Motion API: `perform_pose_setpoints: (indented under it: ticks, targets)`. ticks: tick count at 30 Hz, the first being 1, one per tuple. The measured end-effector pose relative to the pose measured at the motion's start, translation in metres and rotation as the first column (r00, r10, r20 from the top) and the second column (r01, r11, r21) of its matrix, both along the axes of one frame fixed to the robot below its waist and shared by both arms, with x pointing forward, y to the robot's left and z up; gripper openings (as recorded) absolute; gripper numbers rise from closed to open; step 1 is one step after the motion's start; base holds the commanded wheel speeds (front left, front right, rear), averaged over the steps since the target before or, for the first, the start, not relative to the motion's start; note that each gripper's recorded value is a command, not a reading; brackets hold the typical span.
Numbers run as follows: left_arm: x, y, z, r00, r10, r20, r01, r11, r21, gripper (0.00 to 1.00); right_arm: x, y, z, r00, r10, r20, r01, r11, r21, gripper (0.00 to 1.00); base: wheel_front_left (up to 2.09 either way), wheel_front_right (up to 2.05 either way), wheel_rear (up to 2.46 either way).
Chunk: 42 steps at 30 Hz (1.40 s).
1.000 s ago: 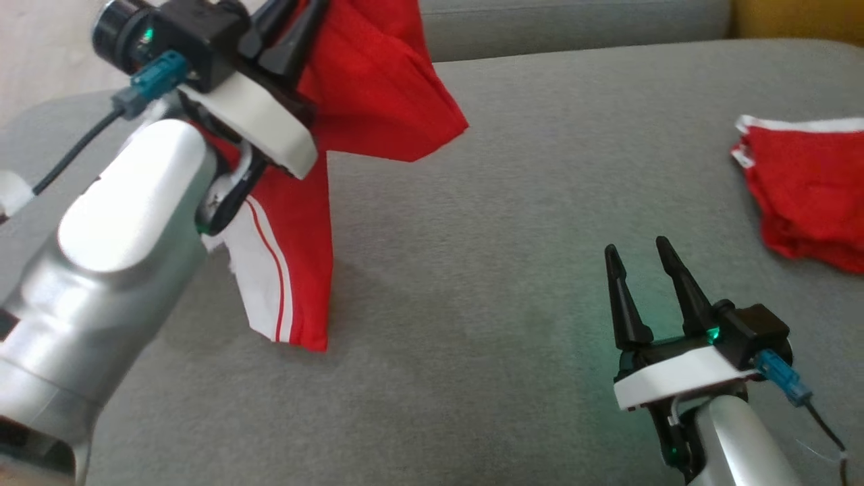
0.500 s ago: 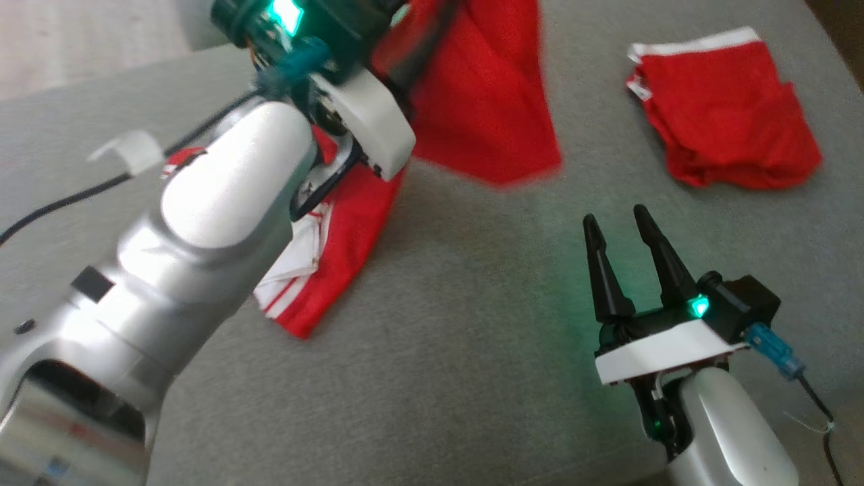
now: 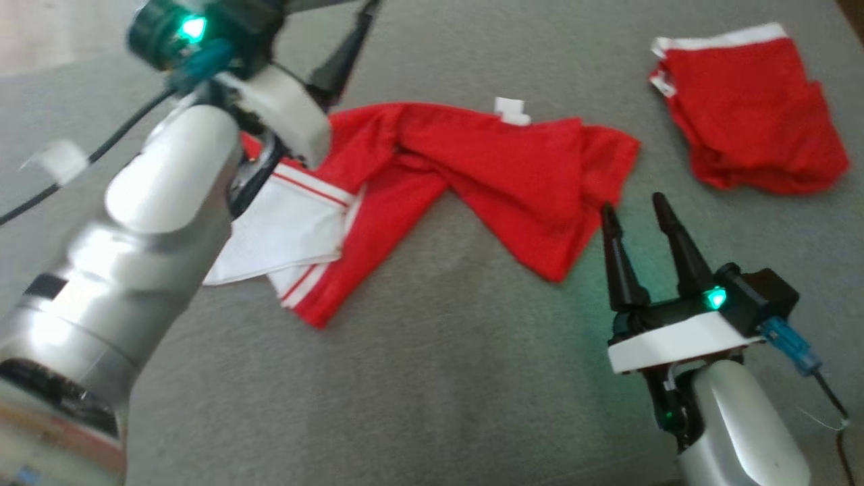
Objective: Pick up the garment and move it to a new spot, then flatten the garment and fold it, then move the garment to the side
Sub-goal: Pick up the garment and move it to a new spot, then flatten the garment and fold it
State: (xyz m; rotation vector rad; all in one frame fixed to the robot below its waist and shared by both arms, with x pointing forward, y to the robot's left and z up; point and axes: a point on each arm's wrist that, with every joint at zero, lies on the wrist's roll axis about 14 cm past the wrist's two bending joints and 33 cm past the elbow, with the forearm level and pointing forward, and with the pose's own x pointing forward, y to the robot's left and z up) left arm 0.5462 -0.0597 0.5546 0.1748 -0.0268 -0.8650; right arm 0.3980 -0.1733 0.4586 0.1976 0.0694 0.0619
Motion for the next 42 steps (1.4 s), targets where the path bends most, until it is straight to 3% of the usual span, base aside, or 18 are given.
perform_pose_setpoints:
  ticks: [6, 14, 21, 25, 28, 32, 37, 42]
  targets:
    - [-0.006, 0.071, -0.008, 0.979, 0.2, -0.031, -0.201, 0.977, -0.064, 1.0, 0.008, 0.012, 0.008, 0.999, 0.04, 0.031, -0.039, 0.999, -0.02, 1.0, 0.0, 0.0, 0.0]
    - [-0.067, 0.149, -0.059, 0.889, 0.426, -0.171, -0.444, 0.892, -0.086, 1.0, 0.01, 0.035, 0.014, 0.993, 0.104, 0.052, -0.102, 0.994, -0.035, 1.0, 0.0, 0.0, 0.0]
    - [-0.118, 0.169, -0.081, 0.812, 0.531, -0.243, -0.569, 0.814, -0.12, 1.0, 0.006, 0.047, 0.016, 0.989, 0.139, 0.058, -0.136, 0.99, -0.041, 1.0, 0.0, 0.0, 0.0]
    - [-0.127, 0.165, -0.08, 0.803, 0.541, -0.251, -0.585, 0.797, -0.153, 1.0, 0.005, 0.047, 0.013, 0.989, 0.14, 0.05, -0.138, 0.99, -0.04, 1.0, 0.0, 0.0, 0.0]
    - [-0.129, 0.161, -0.083, 0.809, 0.532, -0.251, -0.576, 0.803, -0.151, 1.0, 0.004, 0.047, 0.012, 0.989, 0.14, 0.046, -0.139, 0.99, -0.04, 1.0, 0.0, 0.0, 0.0]
    - [-0.128, 0.149, -0.088, 0.842, 0.488, -0.23, -0.522, 0.844, -0.122, 1.0, 0.003, 0.043, 0.008, 0.991, 0.13, 0.035, -0.129, 0.991, -0.04, 1.0, 0.0, 0.0, 0.0]
    - [-0.122, 0.124, -0.109, 0.893, 0.386, -0.232, -0.398, 0.918, -0.006, 1.0, 0.002, 0.038, 0.0, 0.993, 0.115, 0.013, -0.114, 0.993, -0.041, 1.0, 0.0, 0.0, 0.0]
    - [-0.115, 0.105, -0.132, 0.909, 0.308, -0.281, -0.298, 0.951, 0.079, 1.0, 0.003, 0.029, -0.009, 0.996, 0.091, -0.013, -0.092, 0.995, -0.043, 1.0, 0.0, 0.0, 0.0]
